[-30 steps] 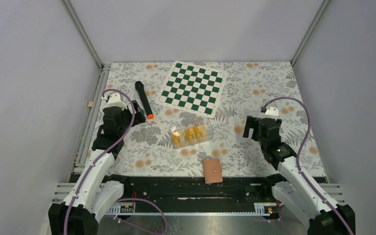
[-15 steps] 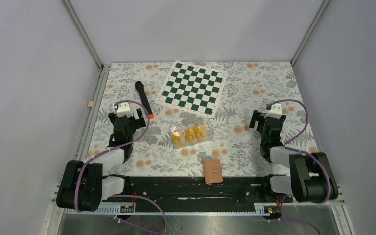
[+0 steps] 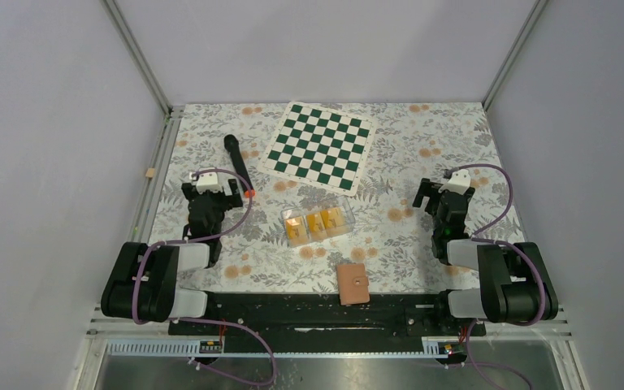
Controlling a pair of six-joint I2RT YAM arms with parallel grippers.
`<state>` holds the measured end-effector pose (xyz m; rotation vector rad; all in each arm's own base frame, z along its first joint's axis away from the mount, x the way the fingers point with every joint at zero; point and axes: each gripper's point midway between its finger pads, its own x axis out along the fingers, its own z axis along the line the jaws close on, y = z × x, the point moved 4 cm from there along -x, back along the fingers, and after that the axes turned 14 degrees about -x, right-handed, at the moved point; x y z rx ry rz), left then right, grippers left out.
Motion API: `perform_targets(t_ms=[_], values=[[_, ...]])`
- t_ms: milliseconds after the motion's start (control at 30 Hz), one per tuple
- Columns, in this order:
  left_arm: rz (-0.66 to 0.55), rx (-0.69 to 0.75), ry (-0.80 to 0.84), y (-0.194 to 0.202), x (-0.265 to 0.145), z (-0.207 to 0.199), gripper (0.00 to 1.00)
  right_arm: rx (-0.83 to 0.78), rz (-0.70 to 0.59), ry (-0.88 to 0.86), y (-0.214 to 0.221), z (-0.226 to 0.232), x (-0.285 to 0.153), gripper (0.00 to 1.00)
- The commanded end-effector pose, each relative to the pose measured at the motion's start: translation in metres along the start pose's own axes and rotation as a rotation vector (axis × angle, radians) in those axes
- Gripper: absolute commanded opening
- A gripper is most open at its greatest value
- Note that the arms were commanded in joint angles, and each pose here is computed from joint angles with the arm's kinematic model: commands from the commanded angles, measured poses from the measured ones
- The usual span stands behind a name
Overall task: Put the credit cards into the card holder
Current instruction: Reset both arms
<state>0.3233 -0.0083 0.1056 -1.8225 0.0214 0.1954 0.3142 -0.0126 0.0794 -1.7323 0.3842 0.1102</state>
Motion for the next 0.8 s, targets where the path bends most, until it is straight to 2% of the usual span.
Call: perform_targets(t_ms=[0, 767], values=[[-0.092, -0.008, 0.046, -0.0215, 0.0041, -0.0078, 0.99, 0.033, -0.092, 0.021, -0.0243, -0.0035, 0.0055, 1.00], [-0.084, -0.007, 0.048, -0.0209, 0.0046, -0.0077, 0.99, 0.033, -0.092, 0.022, -0.0240, -0.0035, 0.0055, 0.99]])
